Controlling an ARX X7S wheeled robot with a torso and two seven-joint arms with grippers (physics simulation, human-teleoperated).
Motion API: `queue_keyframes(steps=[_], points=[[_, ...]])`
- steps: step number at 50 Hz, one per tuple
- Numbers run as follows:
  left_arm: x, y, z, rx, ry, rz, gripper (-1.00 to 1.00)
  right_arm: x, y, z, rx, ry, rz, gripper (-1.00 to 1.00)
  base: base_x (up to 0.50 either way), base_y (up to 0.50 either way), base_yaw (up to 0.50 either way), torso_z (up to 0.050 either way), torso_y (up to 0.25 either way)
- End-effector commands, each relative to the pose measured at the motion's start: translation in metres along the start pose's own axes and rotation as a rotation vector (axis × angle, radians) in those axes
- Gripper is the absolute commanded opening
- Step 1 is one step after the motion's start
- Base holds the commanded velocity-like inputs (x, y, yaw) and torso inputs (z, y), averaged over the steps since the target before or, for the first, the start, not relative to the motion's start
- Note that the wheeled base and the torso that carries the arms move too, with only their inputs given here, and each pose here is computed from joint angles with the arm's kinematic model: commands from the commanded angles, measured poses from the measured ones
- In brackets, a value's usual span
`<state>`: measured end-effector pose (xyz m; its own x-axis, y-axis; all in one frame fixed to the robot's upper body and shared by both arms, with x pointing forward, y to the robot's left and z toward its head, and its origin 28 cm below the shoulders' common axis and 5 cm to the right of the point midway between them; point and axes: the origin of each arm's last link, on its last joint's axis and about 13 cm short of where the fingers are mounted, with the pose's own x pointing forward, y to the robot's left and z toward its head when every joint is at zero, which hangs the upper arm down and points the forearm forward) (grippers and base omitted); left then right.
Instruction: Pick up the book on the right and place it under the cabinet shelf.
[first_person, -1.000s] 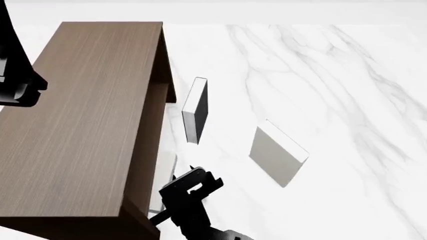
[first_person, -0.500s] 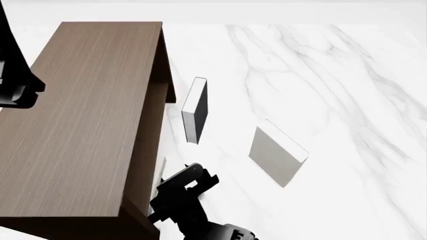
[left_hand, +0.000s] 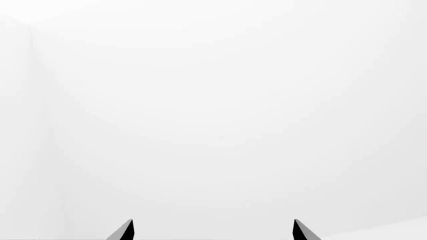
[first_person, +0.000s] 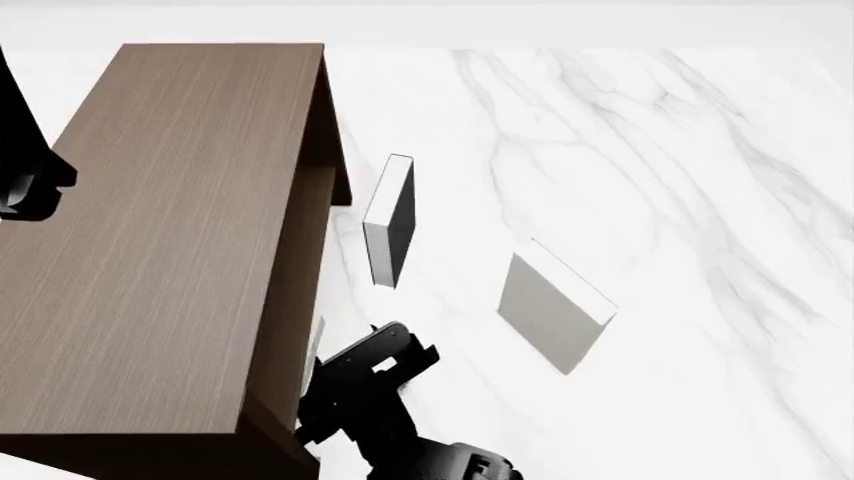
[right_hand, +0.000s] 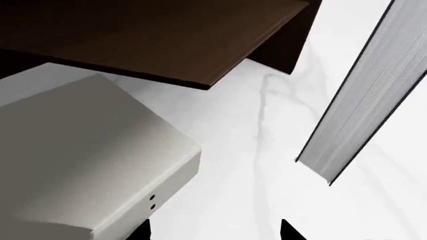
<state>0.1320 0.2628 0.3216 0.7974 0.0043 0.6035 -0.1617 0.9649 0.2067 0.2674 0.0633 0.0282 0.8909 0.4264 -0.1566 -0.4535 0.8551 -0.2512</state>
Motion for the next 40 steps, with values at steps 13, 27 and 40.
queue_keyframes(steps=[13,27,40], points=[[-0.001,-0.002,-0.003,-0.006,0.004,-0.004,1.00,-0.005,-0.031,0.003,0.024,0.008,-0.115,1.00,0.00,0.00,0.00,0.000,-0.001],[-0.002,-0.003,-0.006,-0.010,0.010,-0.004,1.00,-0.013,-0.047,0.006,0.067,0.010,-0.133,1.00,0.00,0.00,0.00,0.000,0.000],[0.000,-0.004,-0.006,-0.013,0.025,0.002,1.00,-0.028,-0.058,0.015,0.138,-0.024,-0.122,1.00,0.00,0.00,0.00,0.000,0.000]])
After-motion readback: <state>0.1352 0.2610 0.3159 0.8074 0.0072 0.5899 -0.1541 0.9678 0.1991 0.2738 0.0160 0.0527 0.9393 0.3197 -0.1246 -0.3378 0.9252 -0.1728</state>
